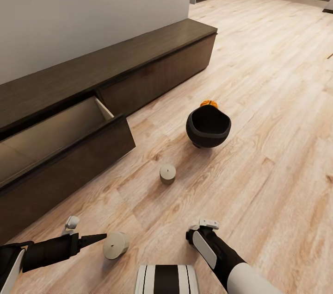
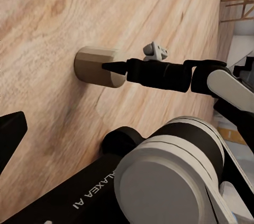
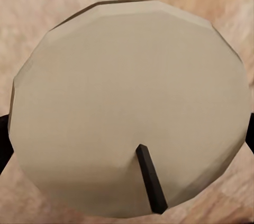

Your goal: Place each of the two pumpkins and all three candles from the living room inside a cabinet in the living room (use any cabinet), then make sure every cabinet is closed, and position the cauldron so it is next to a table in the living room.

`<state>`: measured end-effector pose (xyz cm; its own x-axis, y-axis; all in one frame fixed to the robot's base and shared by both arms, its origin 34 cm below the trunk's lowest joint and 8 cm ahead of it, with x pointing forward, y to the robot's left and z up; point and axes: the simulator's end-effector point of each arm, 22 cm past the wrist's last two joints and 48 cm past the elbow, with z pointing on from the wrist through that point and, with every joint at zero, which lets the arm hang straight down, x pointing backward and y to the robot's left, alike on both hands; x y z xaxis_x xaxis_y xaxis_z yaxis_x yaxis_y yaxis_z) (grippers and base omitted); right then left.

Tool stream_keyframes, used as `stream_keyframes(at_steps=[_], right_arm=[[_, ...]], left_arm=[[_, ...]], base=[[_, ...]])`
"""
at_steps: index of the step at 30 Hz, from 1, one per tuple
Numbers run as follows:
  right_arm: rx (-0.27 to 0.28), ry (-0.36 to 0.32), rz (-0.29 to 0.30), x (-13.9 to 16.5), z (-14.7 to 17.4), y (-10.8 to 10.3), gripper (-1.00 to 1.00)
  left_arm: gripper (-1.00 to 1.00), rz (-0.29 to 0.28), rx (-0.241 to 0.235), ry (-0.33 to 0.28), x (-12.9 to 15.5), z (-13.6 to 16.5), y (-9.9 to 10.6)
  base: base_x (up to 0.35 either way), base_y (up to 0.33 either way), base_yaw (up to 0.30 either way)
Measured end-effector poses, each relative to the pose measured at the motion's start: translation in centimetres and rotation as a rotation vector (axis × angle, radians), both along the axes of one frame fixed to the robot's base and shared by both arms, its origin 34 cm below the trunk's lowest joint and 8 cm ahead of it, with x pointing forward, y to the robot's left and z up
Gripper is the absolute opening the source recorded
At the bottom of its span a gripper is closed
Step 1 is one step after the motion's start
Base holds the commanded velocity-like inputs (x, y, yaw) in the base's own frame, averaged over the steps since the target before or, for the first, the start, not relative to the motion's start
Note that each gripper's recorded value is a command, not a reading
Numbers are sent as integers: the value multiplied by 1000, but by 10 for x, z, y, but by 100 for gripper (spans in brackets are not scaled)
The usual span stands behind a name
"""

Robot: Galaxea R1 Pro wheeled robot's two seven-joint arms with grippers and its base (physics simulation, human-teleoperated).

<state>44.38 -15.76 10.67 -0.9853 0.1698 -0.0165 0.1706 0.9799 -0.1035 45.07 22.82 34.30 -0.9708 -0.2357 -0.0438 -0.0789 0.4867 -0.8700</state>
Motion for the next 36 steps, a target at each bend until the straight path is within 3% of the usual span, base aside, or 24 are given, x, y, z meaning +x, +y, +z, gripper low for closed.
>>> stream_keyframes(at_steps=[15, 36], right_arm=[[-9, 16, 0, -7, 0, -4, -100], [-11, -68, -5, 25, 32, -6, -100]], left_arm=[[100, 2, 1, -8, 2, 3, 1], [100, 1, 0, -89, 13, 36, 0]], base=[[0, 0, 0], [0, 0, 0]])
